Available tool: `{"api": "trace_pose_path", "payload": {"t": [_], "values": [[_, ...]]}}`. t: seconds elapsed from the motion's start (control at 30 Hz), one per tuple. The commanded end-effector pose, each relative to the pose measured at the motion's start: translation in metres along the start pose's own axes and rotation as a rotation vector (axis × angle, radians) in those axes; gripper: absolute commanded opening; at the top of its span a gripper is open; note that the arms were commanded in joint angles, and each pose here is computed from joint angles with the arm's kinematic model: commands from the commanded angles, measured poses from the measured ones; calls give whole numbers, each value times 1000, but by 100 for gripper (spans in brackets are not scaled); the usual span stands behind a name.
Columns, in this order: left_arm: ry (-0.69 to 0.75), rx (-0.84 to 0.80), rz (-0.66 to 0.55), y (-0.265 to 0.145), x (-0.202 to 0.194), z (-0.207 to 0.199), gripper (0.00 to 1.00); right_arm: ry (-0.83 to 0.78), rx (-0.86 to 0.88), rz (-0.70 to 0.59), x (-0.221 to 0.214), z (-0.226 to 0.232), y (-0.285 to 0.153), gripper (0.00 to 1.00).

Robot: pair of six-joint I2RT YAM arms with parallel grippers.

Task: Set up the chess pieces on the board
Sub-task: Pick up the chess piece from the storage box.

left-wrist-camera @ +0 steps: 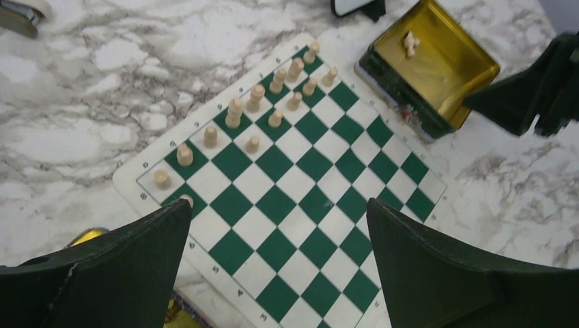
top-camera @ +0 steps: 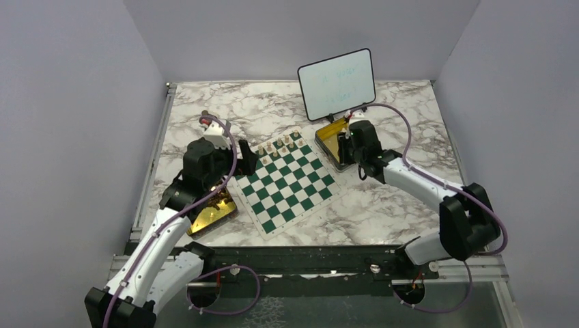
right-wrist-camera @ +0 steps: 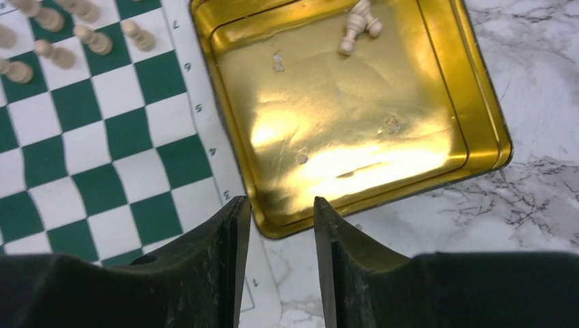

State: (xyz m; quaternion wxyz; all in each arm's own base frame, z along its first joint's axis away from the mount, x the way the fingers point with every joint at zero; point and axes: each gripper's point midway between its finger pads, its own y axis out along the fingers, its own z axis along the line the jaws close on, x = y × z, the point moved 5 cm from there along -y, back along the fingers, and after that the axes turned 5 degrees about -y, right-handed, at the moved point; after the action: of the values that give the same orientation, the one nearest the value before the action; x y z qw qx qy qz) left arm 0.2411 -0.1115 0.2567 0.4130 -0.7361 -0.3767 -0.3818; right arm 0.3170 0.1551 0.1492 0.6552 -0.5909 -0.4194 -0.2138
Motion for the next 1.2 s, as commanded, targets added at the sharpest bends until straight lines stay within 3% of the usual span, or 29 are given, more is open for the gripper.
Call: {"api": "trace_pose_path", "payload": {"t": [0.0,0.13,0.57,0.87,1.17], "values": [[72,-13,88,-12,-36,12,99,-17,-113,-88,33,-23,28,40],[98,-4,44,-25,-38,16,99,7,-146,-97,46,-38,51,35],[83,-51,-13,-35,-35,10,99,-55,-104,-22,53,-66,126,34],[86,-52,-16,-35,-35,10,99,-66,7,-6,50,-59,148,34],[88,-50,-16,-35,-35,11,99,-99,2,17,45,-61,163,38]]}}
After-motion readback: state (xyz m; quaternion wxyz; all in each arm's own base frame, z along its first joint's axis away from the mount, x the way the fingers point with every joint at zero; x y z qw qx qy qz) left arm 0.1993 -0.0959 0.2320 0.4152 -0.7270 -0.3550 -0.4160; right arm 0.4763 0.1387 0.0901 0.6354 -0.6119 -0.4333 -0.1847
